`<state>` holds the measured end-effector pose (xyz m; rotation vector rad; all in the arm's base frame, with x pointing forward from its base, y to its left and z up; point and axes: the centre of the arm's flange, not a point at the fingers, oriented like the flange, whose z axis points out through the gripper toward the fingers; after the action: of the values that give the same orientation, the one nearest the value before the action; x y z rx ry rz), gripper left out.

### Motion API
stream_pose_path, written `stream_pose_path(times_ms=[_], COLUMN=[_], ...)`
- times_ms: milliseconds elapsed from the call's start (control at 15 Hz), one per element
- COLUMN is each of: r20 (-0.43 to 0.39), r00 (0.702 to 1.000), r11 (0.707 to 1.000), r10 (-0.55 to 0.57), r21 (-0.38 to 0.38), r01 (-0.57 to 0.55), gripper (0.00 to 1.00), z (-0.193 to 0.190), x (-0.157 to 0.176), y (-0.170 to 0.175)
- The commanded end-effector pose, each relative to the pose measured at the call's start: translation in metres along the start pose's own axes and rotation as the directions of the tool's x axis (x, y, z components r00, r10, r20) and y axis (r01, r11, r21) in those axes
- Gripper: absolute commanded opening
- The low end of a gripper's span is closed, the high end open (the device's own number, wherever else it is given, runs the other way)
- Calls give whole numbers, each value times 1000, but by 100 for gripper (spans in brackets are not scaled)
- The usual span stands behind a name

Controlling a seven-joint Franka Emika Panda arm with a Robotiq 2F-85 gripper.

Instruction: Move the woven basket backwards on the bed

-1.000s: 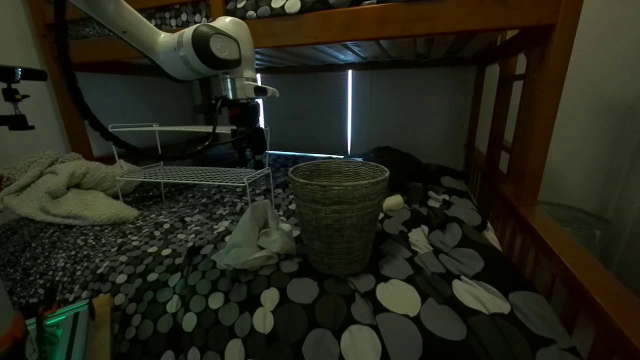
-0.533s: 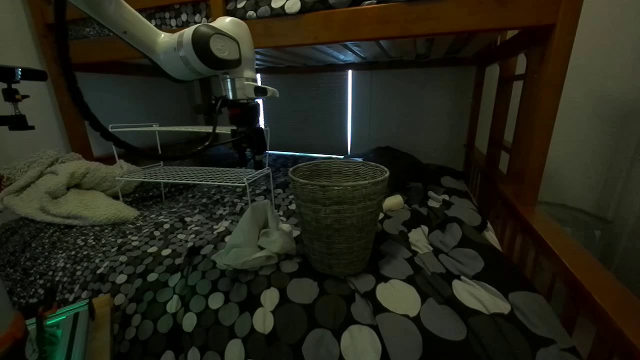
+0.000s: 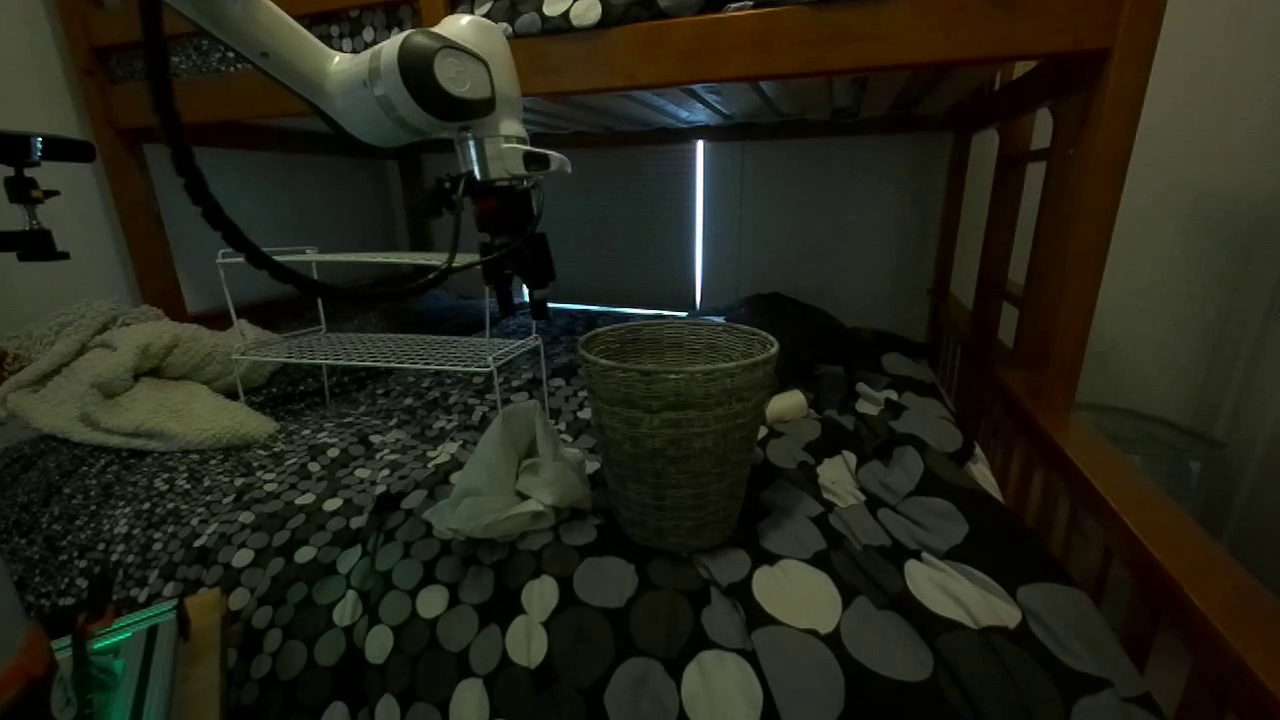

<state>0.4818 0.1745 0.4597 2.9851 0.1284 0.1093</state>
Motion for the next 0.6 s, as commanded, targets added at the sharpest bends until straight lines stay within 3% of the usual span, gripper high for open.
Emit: stream_pose_path(times_ms=[0, 267, 533], r20=[-25, -85, -67], r00=[999, 985, 985], r11=[997, 986, 987], r10=[-45, -150, -157], r21=[-58, -90, -22], r01=[44, 143, 156], gripper=[100, 100, 100], z=[-25, -34, -20], x=[43, 83, 113], y=[10, 1, -17])
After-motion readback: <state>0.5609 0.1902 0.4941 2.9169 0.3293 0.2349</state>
